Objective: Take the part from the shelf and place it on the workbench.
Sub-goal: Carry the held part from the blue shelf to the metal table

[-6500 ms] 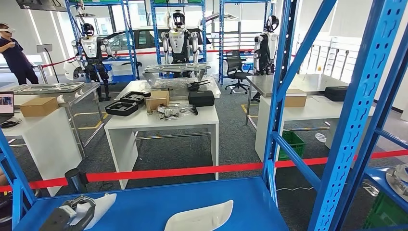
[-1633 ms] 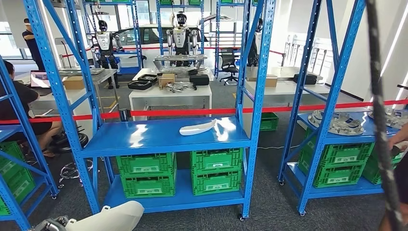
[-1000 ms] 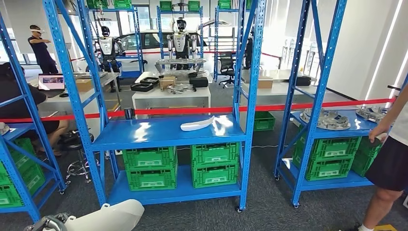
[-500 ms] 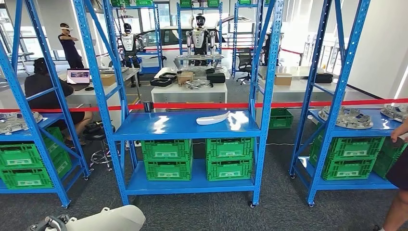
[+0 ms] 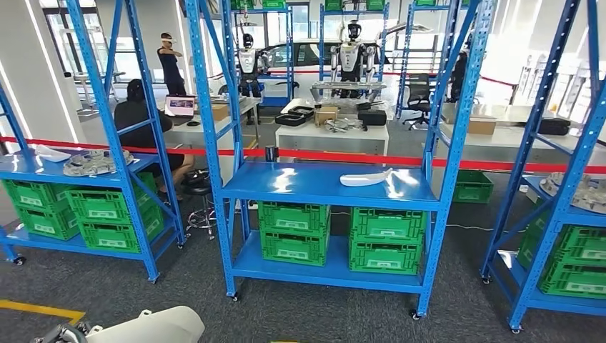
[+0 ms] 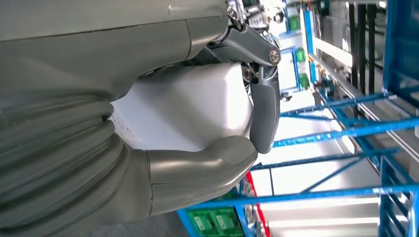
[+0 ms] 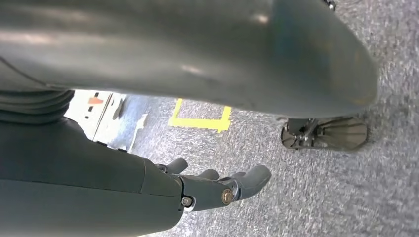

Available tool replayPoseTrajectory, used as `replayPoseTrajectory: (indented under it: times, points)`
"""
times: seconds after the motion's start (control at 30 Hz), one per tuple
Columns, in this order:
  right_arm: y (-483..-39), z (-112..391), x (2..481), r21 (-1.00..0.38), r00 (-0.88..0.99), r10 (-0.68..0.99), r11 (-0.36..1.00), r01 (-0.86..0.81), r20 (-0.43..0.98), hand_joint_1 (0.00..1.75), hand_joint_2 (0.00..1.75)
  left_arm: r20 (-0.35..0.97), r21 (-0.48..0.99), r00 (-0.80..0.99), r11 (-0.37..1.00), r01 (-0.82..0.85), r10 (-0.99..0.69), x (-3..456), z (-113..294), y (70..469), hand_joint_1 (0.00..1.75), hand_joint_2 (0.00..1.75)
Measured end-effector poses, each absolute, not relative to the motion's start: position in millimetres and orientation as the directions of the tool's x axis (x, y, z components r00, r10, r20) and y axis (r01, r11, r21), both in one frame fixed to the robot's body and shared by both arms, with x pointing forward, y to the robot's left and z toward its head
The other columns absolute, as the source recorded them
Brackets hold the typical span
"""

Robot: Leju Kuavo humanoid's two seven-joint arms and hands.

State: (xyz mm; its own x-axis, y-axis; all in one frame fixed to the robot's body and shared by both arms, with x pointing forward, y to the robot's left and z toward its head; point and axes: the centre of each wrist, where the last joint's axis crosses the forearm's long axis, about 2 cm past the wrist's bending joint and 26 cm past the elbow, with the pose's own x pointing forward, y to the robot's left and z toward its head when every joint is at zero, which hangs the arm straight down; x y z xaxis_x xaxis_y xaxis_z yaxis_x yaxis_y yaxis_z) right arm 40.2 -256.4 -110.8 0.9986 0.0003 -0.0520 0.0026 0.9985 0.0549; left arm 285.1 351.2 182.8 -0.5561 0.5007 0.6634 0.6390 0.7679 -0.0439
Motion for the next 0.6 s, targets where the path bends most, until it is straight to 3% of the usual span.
replayPoseTrajectory:
  times: [0.6]
  points:
    - [-254.6, -110.1, 45.1, 0.055, 0.999, 0.025, 0.998, -0.023, -0.042, 0.0, 0.0, 0.671, -0.043, -0.563, 0.783, 0.621, 0.483, 281.4, 181.8, 357.7, 1.75, 1.75]
